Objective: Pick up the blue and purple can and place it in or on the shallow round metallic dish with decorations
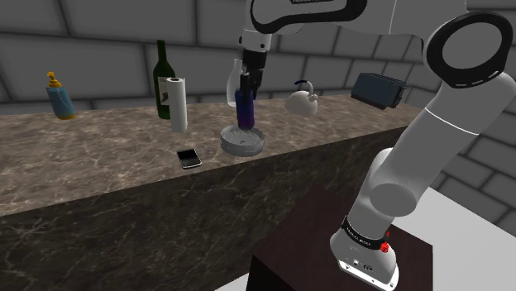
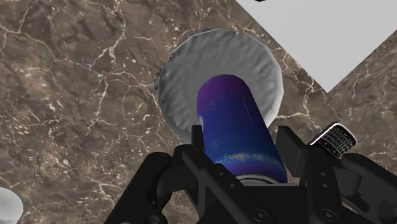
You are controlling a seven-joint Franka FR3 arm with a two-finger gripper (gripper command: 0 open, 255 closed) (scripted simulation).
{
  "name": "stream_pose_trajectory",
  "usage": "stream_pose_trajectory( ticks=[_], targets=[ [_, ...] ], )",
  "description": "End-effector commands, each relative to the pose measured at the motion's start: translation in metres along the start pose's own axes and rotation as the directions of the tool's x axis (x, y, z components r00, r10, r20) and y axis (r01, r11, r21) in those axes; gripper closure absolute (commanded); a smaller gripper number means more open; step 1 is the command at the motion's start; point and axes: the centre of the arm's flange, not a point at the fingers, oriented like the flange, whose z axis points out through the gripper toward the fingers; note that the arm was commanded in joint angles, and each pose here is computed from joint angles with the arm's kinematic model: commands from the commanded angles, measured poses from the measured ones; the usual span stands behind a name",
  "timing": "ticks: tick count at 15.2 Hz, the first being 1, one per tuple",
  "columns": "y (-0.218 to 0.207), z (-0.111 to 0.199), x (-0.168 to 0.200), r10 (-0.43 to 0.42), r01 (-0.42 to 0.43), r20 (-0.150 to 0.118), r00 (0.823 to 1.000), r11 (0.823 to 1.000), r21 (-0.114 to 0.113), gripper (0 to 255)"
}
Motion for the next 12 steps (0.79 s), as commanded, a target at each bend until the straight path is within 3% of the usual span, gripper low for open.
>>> stream_pose_trajectory(
  ticks=[1,5,12],
  targets=[
    [-0.001,0.010,0.000,0.000,0.000,-0.001,1.000,1.000,0.000,255],
    [-0.001,0.031,0.000,0.000,0.000,-0.001,1.000,1.000,0.000,255],
    [-0.001,0.031,0.000,0.000,0.000,-0.001,1.000,1.000,0.000,255]
  ],
)
